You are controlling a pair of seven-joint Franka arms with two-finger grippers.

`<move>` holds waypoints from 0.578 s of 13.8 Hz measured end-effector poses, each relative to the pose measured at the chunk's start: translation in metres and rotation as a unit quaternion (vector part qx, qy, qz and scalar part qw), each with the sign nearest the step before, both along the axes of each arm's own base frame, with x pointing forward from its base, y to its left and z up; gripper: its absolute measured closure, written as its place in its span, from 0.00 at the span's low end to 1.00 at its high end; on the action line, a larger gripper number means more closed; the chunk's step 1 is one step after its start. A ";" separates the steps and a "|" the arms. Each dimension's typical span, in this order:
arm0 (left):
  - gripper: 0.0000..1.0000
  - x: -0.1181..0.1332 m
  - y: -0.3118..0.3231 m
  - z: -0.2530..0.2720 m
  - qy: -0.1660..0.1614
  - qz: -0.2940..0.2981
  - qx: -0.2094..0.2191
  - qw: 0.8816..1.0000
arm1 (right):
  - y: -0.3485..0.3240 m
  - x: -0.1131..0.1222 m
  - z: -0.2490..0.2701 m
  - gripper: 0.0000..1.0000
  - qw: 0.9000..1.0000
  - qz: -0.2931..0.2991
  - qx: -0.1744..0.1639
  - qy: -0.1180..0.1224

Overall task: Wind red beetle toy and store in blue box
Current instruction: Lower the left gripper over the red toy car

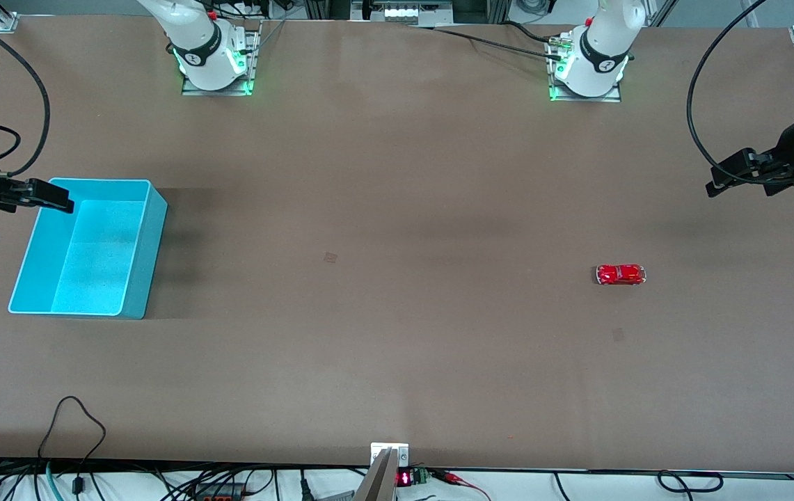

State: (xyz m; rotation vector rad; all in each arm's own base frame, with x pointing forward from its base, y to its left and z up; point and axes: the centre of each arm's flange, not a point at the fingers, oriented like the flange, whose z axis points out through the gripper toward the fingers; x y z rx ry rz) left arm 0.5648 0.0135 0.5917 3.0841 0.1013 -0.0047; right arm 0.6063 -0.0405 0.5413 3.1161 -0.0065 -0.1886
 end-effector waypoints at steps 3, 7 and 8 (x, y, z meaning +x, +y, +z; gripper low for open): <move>0.00 0.000 -0.001 0.000 0.001 -0.001 0.001 1.000 | -0.002 0.000 -0.001 0.00 1.000 -0.001 0.000 0.001; 0.00 0.003 -0.008 -0.011 0.011 -0.008 0.000 1.000 | -0.002 0.001 -0.003 0.00 1.000 -0.001 0.000 0.003; 0.00 0.006 -0.009 -0.019 0.019 -0.009 -0.001 1.000 | -0.002 0.001 -0.003 0.00 1.000 -0.001 0.000 0.003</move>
